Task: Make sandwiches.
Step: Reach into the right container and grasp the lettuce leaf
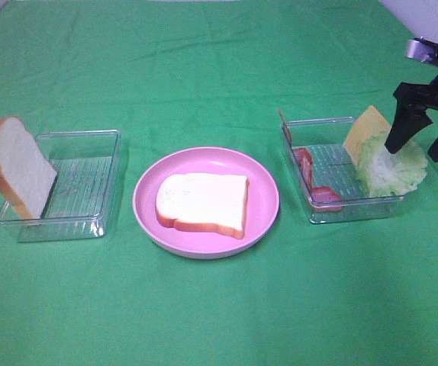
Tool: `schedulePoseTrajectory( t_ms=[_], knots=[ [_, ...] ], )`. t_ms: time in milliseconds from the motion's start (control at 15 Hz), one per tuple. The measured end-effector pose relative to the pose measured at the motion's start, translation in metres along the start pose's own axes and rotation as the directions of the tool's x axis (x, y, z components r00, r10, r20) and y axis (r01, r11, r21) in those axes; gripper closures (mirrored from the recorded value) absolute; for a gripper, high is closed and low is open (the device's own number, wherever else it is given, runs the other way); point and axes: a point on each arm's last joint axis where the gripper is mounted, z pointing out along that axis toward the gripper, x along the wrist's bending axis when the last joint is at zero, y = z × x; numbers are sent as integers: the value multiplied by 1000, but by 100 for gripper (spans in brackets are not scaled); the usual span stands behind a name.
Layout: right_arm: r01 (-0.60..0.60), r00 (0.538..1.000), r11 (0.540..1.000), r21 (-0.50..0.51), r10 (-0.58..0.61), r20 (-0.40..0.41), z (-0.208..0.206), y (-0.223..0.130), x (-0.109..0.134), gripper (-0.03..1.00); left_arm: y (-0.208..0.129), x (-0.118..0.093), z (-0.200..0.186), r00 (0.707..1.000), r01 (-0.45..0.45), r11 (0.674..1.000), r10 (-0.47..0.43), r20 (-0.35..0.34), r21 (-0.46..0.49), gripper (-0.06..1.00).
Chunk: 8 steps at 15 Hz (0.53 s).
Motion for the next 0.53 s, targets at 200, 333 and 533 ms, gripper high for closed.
schedulePoseTrajectory(
  t_ms=[200,333,533],
  knots=[
    [-1,1000,1000,7,0,5,1,0,-1,19,0,0,0,1000,0,1000,0,0,0,24],
    [5,1000,1000,20,-5,-7,4,0,-1,20,0,0,0,1000,0,1000,0,0,0,24],
    [4,1000,999,43,-4,-13,13,1,-5,21,0,0,0,1000,0,1000,0,0,0,24]
  ],
)
